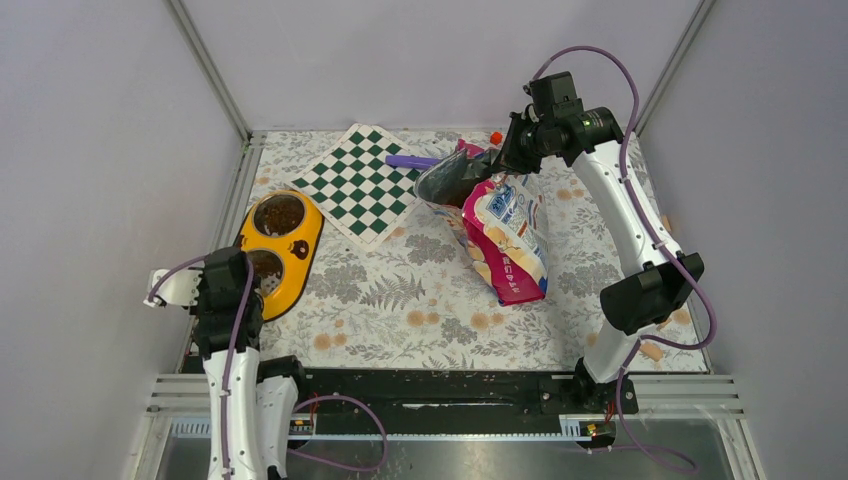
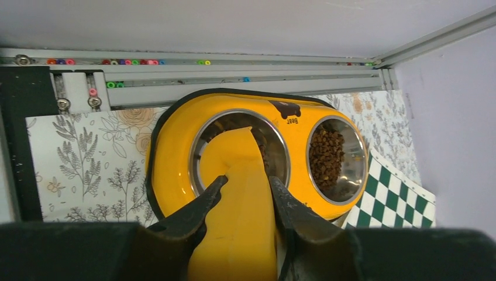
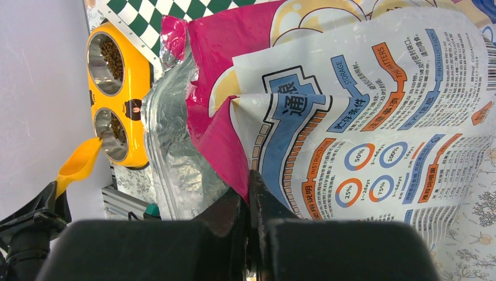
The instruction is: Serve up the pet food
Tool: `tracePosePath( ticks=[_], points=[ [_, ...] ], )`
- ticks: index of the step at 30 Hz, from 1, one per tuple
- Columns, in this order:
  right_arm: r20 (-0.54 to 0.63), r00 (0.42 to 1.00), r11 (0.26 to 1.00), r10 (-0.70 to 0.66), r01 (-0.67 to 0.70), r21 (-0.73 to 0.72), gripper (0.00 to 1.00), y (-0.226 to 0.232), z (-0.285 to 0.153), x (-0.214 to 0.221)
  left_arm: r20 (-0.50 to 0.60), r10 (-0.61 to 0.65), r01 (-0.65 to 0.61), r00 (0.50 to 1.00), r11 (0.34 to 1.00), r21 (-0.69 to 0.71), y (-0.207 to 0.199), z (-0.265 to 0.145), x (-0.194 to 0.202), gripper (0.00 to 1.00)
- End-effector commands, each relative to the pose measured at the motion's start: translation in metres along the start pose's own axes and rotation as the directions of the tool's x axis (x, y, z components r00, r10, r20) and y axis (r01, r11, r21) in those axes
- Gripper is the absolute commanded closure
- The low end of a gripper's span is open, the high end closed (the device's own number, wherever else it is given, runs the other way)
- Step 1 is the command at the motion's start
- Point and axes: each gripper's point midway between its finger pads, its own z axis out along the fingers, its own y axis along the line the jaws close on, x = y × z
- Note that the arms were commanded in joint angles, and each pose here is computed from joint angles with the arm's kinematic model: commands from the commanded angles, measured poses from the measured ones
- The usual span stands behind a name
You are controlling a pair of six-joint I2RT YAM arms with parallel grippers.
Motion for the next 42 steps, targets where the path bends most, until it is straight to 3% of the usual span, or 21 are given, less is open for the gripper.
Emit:
tracePosePath(
  ticks=[1, 5, 11, 13, 15, 17, 19, 21, 25, 30, 33, 37, 42],
  points=[
    [0.148, 0.989, 0.996, -0.025, 0.038, -0.081, 1.0, 0.021, -0.02, -0.031, 0.089, -0.002, 0.013, 0.996, 0.993, -0.117, 0.014, -0.004, -0.025, 1.0],
    [0.151, 0.988, 0.996, -0.025, 0.037, -0.079, 1.0, 0.02, -0.021, -0.031, 0.103, 0.05, -0.032, 0.993, 0.986, -0.167, 0.01, -0.006, -0.038, 1.0],
    [0.142, 0.99, 0.995, -0.027, 0.04, -0.088, 1.0, 0.021, -0.019, -0.03, 0.07, 0.032, -0.025, 0.997, 0.995, -0.096, -0.021, -0.015, -0.05, 1.0],
    [0.138, 0.989, 0.993, -0.045, 0.06, -0.105, 1.0, 0.025, -0.021, -0.029, 0.037, 0.035, -0.035, 0.999, 0.999, -0.002, -0.042, -0.021, -0.051, 1.0],
    [0.148, 0.987, 0.988, -0.056, 0.077, -0.135, 1.0, 0.03, -0.022, -0.03, -0.008, 0.075, -0.071, 0.997, 0.972, 0.225, -0.085, -0.028, -0.044, 1.0],
    [0.164, 0.985, 0.979, -0.058, 0.088, -0.181, 1.0, 0.038, -0.025, -0.03, -0.06, 0.151, -0.099, 0.987, 0.853, 0.512, -0.136, -0.049, -0.027, 1.0],
    [0.169, 0.984, 0.97, -0.049, 0.087, -0.226, 1.0, 0.045, -0.026, -0.03, -0.091, 0.225, -0.102, 0.97, 0.718, 0.688, -0.169, -0.069, -0.012, 1.0],
    [0.163, 0.985, 0.964, -0.05, 0.091, -0.251, 1.0, 0.05, -0.026, -0.028, -0.112, 0.322, -0.082, 0.94, 0.532, 0.843, -0.199, -0.1, 0.006, 1.0],
    [0.156, 0.986, 0.959, -0.063, 0.103, -0.263, 1.0, 0.054, -0.025, -0.024, -0.089, 0.434, -0.016, 0.897, 0.233, 0.972, -0.234, -0.16, 0.029, 1.0],
    [0.151, 0.985, 0.944, -0.084, 0.127, -0.303, 1.0, 0.065, -0.025, -0.017, -0.105, 0.512, 0.124, 0.853, -0.003, 0.992, -0.261, -0.225, 0.05, 1.0],
    [0.146, 0.983, 0.938, -0.112, 0.153, -0.312, 1.0, 0.071, -0.024, -0.01, -0.122, 0.526, 0.2, 0.842, -0.094, 0.975, -0.273, -0.255, 0.054, 1.0],
    [0.134, 0.982, 0.935, -0.134, 0.17, -0.313, 1.0, 0.075, -0.02, -0.003, -0.134, 0.515, 0.232, 0.846, -0.131, 0.964, -0.284, -0.272, 0.06, 1.0],
    [0.132, 0.979, 0.931, -0.155, 0.189, -0.313, 1.0, 0.079, -0.018, 0.003, -0.183, 0.557, 0.263, 0.81, -0.067, 0.962, -0.294, -0.268, 0.089, 1.0]
  ],
)
